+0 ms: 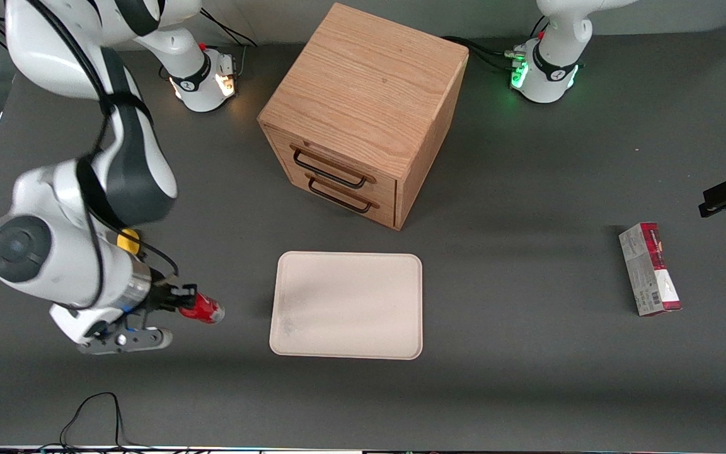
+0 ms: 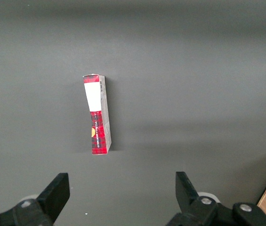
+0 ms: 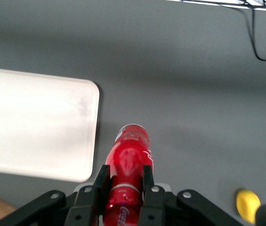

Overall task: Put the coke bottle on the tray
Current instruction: 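Lift the bottle and carry it over the white tray's edge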

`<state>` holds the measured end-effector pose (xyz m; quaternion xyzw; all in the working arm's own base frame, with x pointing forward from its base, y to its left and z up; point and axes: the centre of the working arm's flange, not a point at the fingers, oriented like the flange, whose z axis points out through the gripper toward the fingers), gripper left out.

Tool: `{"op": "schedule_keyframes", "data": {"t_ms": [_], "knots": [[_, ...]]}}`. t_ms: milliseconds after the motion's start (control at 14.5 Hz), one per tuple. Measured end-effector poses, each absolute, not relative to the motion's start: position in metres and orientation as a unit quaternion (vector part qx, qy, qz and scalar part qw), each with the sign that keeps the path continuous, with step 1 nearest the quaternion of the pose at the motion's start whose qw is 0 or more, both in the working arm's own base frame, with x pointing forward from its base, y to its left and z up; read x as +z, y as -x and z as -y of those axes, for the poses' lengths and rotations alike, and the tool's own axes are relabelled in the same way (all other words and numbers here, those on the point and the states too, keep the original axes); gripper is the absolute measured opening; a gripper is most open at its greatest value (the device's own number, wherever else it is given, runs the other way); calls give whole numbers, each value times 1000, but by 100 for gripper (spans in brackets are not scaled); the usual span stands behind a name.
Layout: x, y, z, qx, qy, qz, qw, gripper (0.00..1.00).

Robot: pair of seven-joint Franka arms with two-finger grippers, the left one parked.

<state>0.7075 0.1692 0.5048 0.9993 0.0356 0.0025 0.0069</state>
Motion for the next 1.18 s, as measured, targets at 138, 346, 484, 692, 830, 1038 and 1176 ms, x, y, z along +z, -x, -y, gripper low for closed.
{"op": "schedule_keyframes", "data": {"t_ms": [138,346,484,692,830,1038,1176], "knots": [[538,-696,-168,8,-999,-36,5,32],[554,-690,-172,17,-999,-41,1,32],[559,-686,-190,22,-998,-55,-5,32],[563,-671,-241,29,-996,-81,-11,32],[562,-660,-272,29,-995,-93,-12,32],[552,-654,-301,32,-994,-104,-12,32],[534,-663,-304,34,-994,-103,-11,32]]}}
